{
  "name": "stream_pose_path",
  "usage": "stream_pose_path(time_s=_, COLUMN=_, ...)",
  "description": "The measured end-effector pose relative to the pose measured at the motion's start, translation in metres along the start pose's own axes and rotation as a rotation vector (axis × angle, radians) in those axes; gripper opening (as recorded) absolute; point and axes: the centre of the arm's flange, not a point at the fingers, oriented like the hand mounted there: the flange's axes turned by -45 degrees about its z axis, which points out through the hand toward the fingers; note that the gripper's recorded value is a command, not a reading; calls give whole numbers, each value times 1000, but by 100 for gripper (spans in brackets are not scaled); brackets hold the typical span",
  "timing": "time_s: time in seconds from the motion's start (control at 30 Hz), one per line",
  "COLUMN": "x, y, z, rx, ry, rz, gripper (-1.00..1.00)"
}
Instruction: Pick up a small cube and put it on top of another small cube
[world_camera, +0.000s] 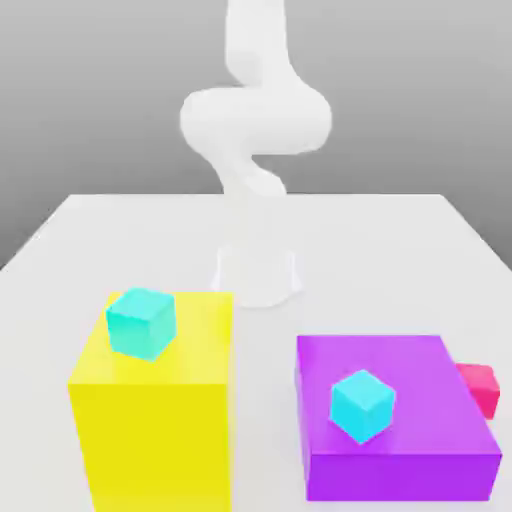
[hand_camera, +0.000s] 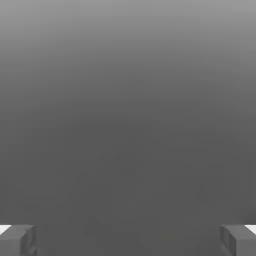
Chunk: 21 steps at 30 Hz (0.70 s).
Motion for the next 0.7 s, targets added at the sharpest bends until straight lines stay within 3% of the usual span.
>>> stream_pose_path(time_s=0.33, x=-36, y=66, z=132, rx=-184, ry=-147, rz=539, gripper=0)
stream_pose_path(time_s=0.7, x=-121, y=154, z=241, rx=-415, ry=-247, rz=1136, gripper=0)
